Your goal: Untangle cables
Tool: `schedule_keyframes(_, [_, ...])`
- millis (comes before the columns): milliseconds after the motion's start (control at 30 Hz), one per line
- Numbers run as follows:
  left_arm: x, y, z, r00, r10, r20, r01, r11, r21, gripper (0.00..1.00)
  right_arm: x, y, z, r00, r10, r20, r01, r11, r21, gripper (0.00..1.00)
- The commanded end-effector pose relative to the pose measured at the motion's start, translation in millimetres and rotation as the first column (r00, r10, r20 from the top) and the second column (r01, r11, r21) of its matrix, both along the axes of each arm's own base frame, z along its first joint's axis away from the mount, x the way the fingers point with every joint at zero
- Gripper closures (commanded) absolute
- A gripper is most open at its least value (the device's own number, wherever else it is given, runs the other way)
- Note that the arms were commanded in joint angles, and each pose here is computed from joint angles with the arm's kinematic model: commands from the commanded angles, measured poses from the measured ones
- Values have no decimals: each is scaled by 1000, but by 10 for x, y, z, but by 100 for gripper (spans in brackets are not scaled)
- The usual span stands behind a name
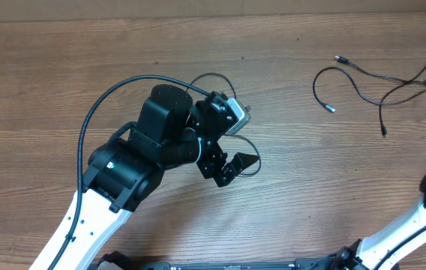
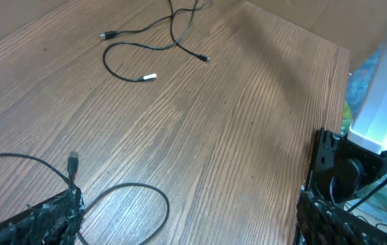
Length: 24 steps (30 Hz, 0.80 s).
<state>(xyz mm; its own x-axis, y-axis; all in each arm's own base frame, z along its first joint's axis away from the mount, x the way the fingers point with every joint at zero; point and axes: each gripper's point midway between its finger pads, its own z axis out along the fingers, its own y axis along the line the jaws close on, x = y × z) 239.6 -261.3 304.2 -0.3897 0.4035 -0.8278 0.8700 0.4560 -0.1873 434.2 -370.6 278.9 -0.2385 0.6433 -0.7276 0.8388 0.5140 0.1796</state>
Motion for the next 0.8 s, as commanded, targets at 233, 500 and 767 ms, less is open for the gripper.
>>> schedule_keyframes(233, [33, 1, 68, 1000, 0, 25, 0, 1000, -5, 1, -193, -544, -780, 996, -75, -57, 82, 990, 115, 96])
schedule_keyframes(500, [32, 2, 67, 1000, 0, 25, 0, 1000, -5, 0, -243, -679, -1294, 988, -91, -123, 111, 979, 169, 82])
schedule_keyframes(767, [33, 1, 68, 1000, 0, 25, 0, 1000, -5, 0, -127, -545, -1374, 996, -24, -83, 44, 969, 243, 14])
